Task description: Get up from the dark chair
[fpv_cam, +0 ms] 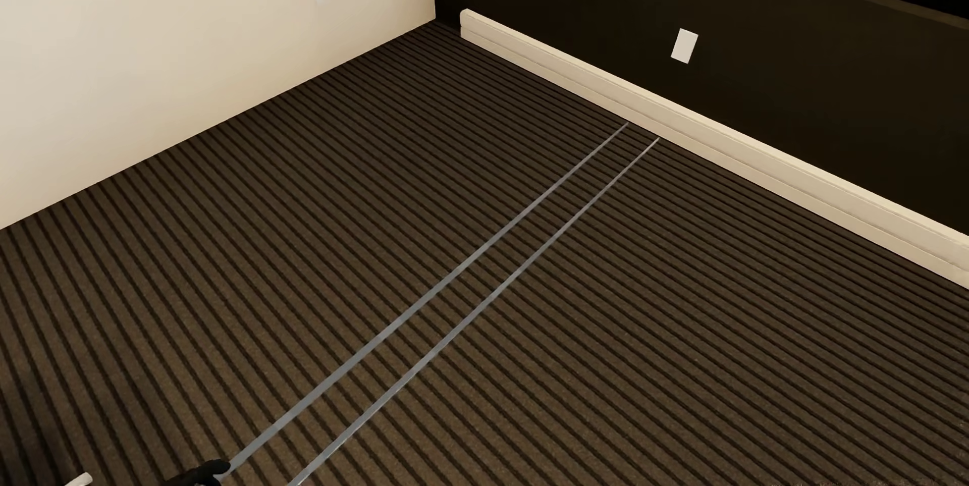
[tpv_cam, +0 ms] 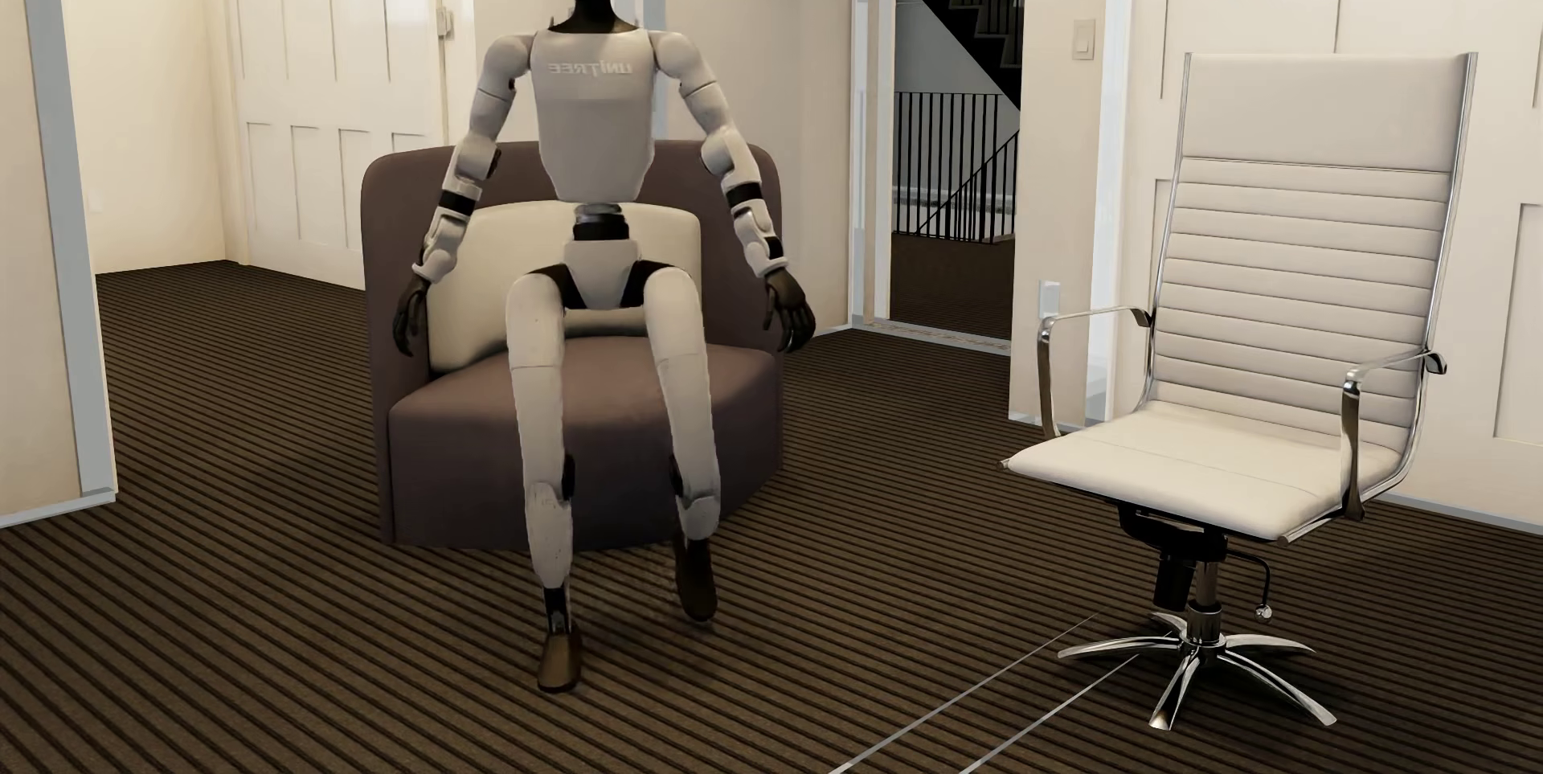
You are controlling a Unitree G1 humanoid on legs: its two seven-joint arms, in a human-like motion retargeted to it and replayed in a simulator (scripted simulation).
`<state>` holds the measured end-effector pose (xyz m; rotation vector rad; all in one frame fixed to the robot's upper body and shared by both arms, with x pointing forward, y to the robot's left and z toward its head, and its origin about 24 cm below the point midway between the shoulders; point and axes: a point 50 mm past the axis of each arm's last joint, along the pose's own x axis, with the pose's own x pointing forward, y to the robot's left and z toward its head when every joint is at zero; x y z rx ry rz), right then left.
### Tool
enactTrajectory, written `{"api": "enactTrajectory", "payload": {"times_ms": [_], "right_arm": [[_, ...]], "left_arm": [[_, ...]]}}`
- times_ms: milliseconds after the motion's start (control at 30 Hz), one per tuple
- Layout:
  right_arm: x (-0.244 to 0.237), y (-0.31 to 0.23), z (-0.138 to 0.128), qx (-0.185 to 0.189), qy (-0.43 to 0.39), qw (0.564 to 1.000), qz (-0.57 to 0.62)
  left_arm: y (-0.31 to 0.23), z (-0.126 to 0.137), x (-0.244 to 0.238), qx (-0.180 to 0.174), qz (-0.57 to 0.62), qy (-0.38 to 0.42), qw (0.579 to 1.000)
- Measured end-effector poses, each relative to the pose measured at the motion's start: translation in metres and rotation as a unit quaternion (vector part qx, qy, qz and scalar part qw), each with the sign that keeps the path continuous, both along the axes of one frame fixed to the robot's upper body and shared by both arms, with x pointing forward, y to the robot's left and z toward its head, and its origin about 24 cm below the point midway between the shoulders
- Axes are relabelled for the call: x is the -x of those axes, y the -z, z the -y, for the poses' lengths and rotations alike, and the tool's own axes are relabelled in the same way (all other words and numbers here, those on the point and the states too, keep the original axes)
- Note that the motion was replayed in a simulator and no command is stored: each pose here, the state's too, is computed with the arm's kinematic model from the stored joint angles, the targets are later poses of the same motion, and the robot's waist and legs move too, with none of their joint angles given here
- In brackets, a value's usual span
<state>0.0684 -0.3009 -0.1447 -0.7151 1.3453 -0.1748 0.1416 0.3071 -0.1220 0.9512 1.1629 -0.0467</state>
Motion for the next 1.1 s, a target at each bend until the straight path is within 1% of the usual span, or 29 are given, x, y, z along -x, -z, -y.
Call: {"api": "enactTrajectory", "payload": {"times_ms": [67, 167, 233, 333, 433, 500, 600, 633, 667, 700, 767, 867, 967, 1100], "right_arm": [[-0.016, -0.003, -0.002, 0.003, -0.022, 0.999, 0.031], [-0.033, -0.006, -0.007, 0.008, -0.068, 0.997, 0.047], [-0.035, -0.004, -0.011, 0.002, -0.084, 0.996, 0.038], [-0.033, -0.003, -0.013, -0.001, -0.092, 0.995, 0.032], [-0.034, -0.002, -0.014, -0.002, -0.111, 0.994, 0.016], [-0.033, -0.001, -0.015, -0.002, -0.085, 0.996, 0.014], [-0.027, 0.004, -0.021, -0.031, -0.129, 0.99, -0.045], [-0.033, 0.004, -0.026, -0.016, -0.151, 0.988, -0.027], [-0.036, 0.004, -0.027, -0.015, -0.15, 0.988, -0.022], [-0.037, 0.003, -0.027, -0.016, -0.144, 0.989, -0.015], [-0.036, 0.002, -0.024, -0.008, -0.155, 0.988, -0.016], [-0.034, 0.001, -0.021, 0.006, -0.145, 0.989, -0.001], [-0.032, 0.002, -0.02, 0.002, -0.149, 0.989, -0.012], [-0.029, 0.003, -0.021, 0.0, -0.133, 0.991, -0.01]], "left_arm": [[0.003, 0.001, 0.008, 0.013, -0.003, -0.019, 1.0], [0.006, -0.002, 0.019, 0.014, -0.009, -0.036, 0.999], [0.006, -0.007, 0.026, 0.009, -0.016, -0.045, 0.999], [0.003, -0.01, 0.025, 0.01, -0.009, -0.044, 0.999], [-0.003, -0.018, 0.019, 0.0, 0.0, -0.025, 1.0], [-0.008, -0.02, 0.009, -0.011, 0.024, -0.027, 0.999], [-0.012, -0.026, 0.007, -0.01, 0.041, -0.05, 0.998], [-0.011, -0.026, 0.009, -0.003, 0.034, -0.043, 0.998], [-0.01, -0.026, 0.011, -0.003, 0.033, -0.05, 0.998], [-0.008, -0.024, 0.015, 0.001, 0.028, -0.056, 0.998], [-0.002, -0.017, 0.019, 0.009, 0.024, -0.059, 0.998], [0.004, -0.003, 0.021, 0.025, 0.031, -0.054, 0.998], [0.008, 0.003, 0.023, 0.035, 0.023, -0.057, 0.997], [0.009, 0.006, 0.02, 0.036, 0.026, -0.056, 0.997]]}}
